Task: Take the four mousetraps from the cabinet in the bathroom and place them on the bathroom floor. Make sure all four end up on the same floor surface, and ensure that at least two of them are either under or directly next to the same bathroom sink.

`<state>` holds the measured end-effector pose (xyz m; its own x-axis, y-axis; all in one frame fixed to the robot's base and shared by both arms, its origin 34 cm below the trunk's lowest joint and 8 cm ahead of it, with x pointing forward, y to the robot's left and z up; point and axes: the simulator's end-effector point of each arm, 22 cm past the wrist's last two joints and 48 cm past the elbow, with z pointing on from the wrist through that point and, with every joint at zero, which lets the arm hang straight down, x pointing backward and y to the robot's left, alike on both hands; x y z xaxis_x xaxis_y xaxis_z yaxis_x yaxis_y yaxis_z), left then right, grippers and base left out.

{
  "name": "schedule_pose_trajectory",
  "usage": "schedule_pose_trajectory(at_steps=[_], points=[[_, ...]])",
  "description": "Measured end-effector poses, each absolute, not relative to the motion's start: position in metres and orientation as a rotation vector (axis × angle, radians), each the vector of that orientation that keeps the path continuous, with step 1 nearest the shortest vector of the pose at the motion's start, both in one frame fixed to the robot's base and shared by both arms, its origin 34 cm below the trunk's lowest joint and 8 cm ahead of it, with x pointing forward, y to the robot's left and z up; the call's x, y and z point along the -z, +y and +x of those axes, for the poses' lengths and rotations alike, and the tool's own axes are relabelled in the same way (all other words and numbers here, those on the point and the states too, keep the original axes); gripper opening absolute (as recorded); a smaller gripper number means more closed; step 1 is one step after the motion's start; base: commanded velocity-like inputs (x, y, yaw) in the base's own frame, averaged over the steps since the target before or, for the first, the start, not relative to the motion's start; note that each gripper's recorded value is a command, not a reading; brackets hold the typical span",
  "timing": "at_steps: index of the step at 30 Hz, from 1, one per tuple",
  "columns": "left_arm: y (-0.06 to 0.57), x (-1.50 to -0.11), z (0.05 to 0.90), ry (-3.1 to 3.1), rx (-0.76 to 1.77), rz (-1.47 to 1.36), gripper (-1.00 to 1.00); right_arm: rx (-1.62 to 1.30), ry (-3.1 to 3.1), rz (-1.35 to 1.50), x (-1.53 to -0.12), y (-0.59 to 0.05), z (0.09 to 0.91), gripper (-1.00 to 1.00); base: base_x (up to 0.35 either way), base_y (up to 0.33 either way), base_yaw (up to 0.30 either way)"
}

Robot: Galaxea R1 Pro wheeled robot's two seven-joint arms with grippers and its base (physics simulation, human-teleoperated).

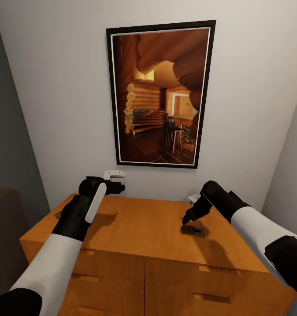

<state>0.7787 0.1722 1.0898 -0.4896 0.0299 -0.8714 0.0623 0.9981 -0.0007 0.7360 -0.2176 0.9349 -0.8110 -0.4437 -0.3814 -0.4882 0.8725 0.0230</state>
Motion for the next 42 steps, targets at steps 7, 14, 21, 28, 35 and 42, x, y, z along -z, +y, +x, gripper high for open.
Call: schedule_pose_trajectory(at_steps=[7, 14, 21, 28, 35, 42], points=[[0.1725, -1.0896, 0.7787, 2.083, 0.037, 0.064, 1.0, -0.168, 2.676, -0.692, -0.9348, -0.2177, 0.7359, 1.0, 0.0, 0.0, 0.0], [0.1734, -1.089, 0.7789, 2.084, 0.032, 0.064, 1.0, -0.164, 2.676, -0.693, -0.9347, -0.2176, 0.7361, 1.0, 0.0, 0.0, 0.0], [0.1736, -1.0874, 0.779, 2.088, 0.031, 0.064, 1.0, -0.162, 2.68, -0.7, -0.9326, -0.2153, 0.735, 1.0, 0.0, 0.0, 0.0], [0.1735, -1.0869, 0.779, 2.089, 0.031, 0.064, 1.0, -0.156, 2.682, -0.712, -0.9312, -0.2123, 0.7342, 1.0, 0.0, 0.0, 0.0], [0.1735, -1.0876, 0.779, 2.088, 0.031, 0.064, 1.0, -0.157, 2.682, -0.714, -0.9312, -0.2119, 0.734, 1.0, 0.0, 0.0, 0.0], [0.1736, -1.0878, 0.7791, 2.087, 0.031, 0.064, 1.0, -0.159, 2.682, -0.713, -0.9311, -0.2117, 0.7341, 1.0, -0.066, 0.0, 0.0]])
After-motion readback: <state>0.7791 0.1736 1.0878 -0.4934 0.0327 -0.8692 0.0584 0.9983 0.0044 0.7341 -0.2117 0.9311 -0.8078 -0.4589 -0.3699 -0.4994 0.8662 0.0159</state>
